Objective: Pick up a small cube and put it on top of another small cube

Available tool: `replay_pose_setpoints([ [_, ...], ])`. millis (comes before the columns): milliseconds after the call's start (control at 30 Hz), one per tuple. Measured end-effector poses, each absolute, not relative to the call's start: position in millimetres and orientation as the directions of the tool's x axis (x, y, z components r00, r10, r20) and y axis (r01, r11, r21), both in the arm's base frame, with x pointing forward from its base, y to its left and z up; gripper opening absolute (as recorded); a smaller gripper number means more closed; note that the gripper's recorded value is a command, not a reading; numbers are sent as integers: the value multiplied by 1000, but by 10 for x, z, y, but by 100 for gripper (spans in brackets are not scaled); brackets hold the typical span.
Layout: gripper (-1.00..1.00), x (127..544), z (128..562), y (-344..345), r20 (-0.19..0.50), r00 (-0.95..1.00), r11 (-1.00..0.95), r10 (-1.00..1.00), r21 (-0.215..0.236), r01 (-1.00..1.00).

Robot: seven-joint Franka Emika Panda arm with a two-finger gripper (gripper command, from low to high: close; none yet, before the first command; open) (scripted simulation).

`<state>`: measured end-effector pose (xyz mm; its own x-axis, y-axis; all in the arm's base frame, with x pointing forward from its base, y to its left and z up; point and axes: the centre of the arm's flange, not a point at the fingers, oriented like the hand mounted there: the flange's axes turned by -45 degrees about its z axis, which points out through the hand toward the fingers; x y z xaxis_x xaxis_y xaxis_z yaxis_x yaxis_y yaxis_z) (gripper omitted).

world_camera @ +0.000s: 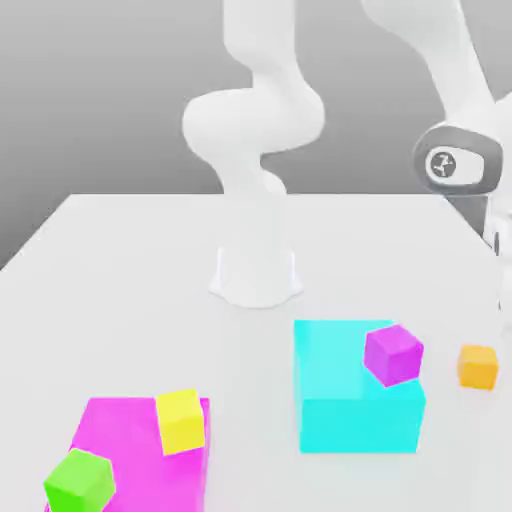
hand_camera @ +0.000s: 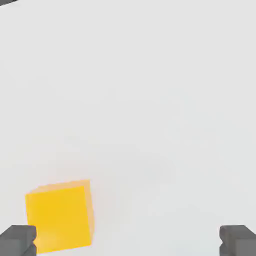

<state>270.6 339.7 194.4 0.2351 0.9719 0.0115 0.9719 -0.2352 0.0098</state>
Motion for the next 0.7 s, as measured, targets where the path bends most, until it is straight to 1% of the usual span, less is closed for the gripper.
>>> replay_pose_setpoints([
  [167,0,2633,1358,3411,1,215,-215,977,-1,977],
  [200,-100,2629,1286,3406,1,214,-214,977,-1,977],
  [433,-100,2627,1288,3406,0,214,-214,977,-1,977],
  [633,-100,2628,1859,3439,3,192,-192,981,0,981],
  [700,-100,2875,1994,3348,6,198,-199,980,10,980],
])
